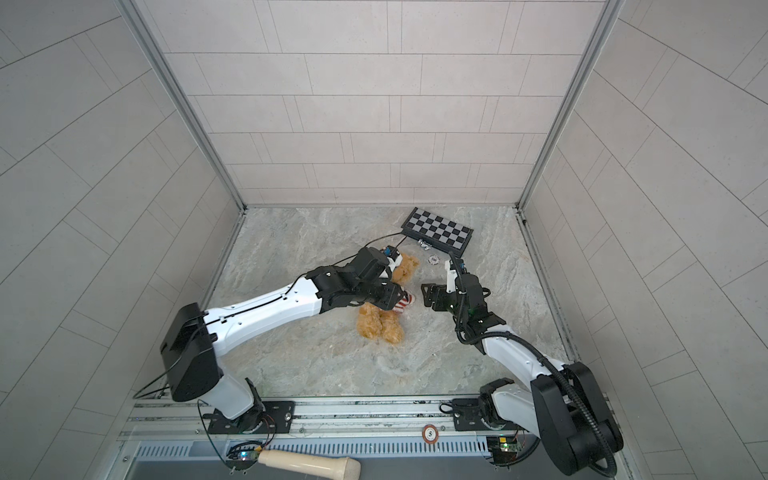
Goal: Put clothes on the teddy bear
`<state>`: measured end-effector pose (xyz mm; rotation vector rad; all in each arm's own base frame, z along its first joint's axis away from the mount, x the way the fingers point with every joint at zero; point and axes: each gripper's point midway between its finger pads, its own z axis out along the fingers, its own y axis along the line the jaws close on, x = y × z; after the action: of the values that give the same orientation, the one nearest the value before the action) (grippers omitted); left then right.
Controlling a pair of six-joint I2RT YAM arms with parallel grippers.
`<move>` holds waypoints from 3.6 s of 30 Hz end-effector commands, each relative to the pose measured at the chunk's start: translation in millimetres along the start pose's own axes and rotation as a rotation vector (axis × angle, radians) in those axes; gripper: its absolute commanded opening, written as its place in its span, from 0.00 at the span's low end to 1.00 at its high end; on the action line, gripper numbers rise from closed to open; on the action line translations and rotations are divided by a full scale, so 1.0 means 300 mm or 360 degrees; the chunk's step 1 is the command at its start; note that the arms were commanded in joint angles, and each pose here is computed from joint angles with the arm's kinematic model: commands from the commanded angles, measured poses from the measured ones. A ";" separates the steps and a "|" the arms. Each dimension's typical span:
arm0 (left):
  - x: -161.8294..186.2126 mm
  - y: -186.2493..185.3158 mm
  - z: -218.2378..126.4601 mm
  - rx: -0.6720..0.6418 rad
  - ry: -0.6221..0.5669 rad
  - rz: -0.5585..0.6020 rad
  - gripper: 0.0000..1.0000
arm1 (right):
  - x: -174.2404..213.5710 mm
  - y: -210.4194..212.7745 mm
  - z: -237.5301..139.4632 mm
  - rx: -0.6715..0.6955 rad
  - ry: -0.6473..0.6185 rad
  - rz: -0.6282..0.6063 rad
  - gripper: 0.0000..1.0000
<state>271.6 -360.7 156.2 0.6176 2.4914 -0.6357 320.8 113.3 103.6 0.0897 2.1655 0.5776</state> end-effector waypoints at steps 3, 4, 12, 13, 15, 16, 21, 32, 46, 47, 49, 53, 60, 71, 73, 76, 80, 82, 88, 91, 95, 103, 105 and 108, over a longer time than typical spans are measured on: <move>0.055 0.236 0.101 -0.0093 0.0079 -0.0278 0.38 | -0.007 0.013 0.016 -0.0040 -0.0003 0.0030 0.82; 0.067 0.278 0.108 -0.0122 0.0088 -0.0294 0.38 | -0.002 0.017 0.021 -0.0055 0.0012 0.0029 0.82; 0.202 0.434 0.234 -0.0177 0.0260 -0.0364 0.26 | -0.002 0.157 0.098 -0.0468 0.0024 0.0194 0.80; 0.209 0.440 0.240 -0.0171 0.0260 -0.0367 0.25 | -0.012 0.195 0.104 -0.0545 0.0009 0.0207 0.80; 0.219 0.454 0.244 -0.0186 0.0270 -0.0354 0.23 | -0.025 0.250 0.118 -0.0637 -0.0003 0.0225 0.80; 0.228 0.467 0.244 -0.0201 0.0283 -0.0356 0.23 | -0.029 0.269 0.127 -0.0668 -0.0009 0.0235 0.80; 0.255 0.521 0.220 -0.0166 0.0264 -0.0468 0.15 | -0.002 0.275 0.188 -0.0707 0.0028 0.0324 0.79; 0.294 0.493 0.208 -0.0058 0.0255 -0.0517 0.06 | 0.086 0.326 0.259 -0.0652 0.0193 0.0174 0.75; 0.236 0.627 0.185 -0.0128 0.0119 -0.0680 0.17 | 0.165 0.627 0.182 -0.0798 0.0310 -0.0123 0.39; 0.215 0.643 0.180 -0.0145 0.0091 -0.0676 0.23 | 0.173 0.651 0.165 -0.0822 0.0318 -0.0130 0.39; 0.190 0.663 0.169 -0.0184 0.0068 -0.0654 0.31 | 0.176 0.670 0.138 -0.0835 0.0313 -0.0137 0.40; 0.148 0.643 0.121 -0.0167 -0.0003 -0.0600 0.37 | 0.156 0.641 0.108 -0.0765 0.0275 -0.0157 0.54; 0.169 0.632 0.085 -0.0204 -0.0014 -0.0550 0.32 | 0.082 0.533 0.047 -0.0533 0.0200 -0.0334 0.55; 0.044 0.471 -0.034 -0.0276 -0.0090 -0.0213 0.31 | -0.032 0.386 0.006 -0.0394 0.0136 -0.0329 0.37; 0.040 0.436 -0.018 -0.0239 -0.0071 -0.0186 0.30 | -0.012 0.395 0.031 -0.0428 0.0182 -0.0304 0.25; 0.062 0.434 0.029 -0.0203 -0.0034 -0.0235 0.26 | 0.008 0.394 0.058 -0.0445 0.0205 -0.0297 0.13; 0.117 0.471 0.091 -0.0241 0.0071 -0.0257 0.21 | 0.016 0.366 0.072 -0.0384 0.0192 -0.0313 0.09; 0.131 0.488 0.102 -0.0251 0.0095 -0.0263 0.19 | 0.009 0.354 0.084 -0.0357 0.0180 -0.0327 0.07; 0.131 0.515 0.094 -0.0282 0.0101 -0.0243 0.17 | -0.030 0.439 0.126 -0.0511 0.0187 -0.0325 0.07; 0.123 0.519 0.083 -0.0283 0.0084 -0.0247 0.17 | -0.011 0.449 0.130 -0.0526 0.0212 -0.0346 0.11; 0.131 0.519 0.087 -0.0279 0.0101 -0.0239 0.16 | 0.002 0.446 0.145 -0.0528 0.0239 -0.0347 0.13; 0.138 0.517 0.090 -0.0265 0.0102 -0.0241 0.15 | 0.001 0.485 0.190 -0.0615 0.0250 -0.0296 0.22; 0.141 0.516 0.093 -0.0262 0.0105 -0.0244 0.15 | -0.001 0.493 0.194 -0.0628 0.0249 -0.0292 0.28; 0.145 0.513 0.099 -0.0249 0.0110 -0.0247 0.15 | -0.004 0.506 0.196 -0.0643 0.0248 -0.0298 0.39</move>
<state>338.8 -251.9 76.7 0.3839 2.5801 -0.5182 342.7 259.0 123.6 -0.3543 2.1894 0.8831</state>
